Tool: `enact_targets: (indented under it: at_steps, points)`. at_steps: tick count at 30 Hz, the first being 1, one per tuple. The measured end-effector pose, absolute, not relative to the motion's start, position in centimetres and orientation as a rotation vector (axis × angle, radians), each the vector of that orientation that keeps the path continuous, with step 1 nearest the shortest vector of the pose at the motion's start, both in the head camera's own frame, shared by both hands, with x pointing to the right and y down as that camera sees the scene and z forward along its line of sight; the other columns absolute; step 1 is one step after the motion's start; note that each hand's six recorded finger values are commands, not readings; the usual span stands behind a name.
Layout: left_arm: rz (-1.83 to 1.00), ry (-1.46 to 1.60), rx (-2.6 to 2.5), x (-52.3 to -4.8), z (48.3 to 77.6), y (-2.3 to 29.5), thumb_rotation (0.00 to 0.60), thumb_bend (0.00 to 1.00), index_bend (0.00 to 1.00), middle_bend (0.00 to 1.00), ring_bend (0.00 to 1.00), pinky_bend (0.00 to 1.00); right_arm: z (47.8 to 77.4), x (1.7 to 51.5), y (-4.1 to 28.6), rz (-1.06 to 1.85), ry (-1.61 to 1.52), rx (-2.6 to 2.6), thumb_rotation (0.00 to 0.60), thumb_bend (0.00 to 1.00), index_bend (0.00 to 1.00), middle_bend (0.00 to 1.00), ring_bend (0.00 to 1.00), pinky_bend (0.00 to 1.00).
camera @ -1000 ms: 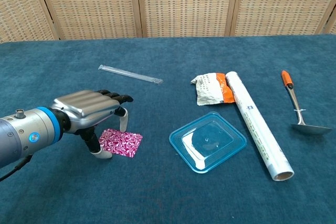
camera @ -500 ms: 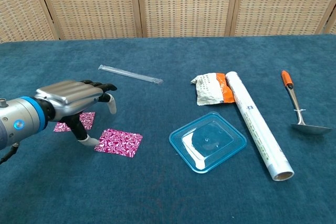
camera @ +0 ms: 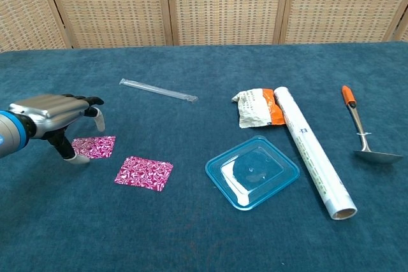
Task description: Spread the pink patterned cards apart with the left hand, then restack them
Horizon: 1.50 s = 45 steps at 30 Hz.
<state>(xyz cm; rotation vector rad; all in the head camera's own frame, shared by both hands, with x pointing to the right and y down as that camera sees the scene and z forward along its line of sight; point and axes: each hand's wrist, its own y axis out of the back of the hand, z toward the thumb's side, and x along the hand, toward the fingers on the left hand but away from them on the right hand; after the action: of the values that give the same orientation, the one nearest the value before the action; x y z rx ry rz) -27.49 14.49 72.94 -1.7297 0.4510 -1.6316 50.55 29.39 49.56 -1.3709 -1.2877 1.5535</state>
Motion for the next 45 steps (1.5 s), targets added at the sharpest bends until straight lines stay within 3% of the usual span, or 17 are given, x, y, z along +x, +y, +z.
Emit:
enact_targets:
  at_steps: [45]
  points:
    - [-1.683,0.453,-1.746,-27.82,73.90,14.42,0.529,0.30,0.34,0.00,0.00,0.00,49.34,50.79,29.56,1.561,-1.295,-1.356,0.600,0.00,0.18,0.25,0.01,0.00]
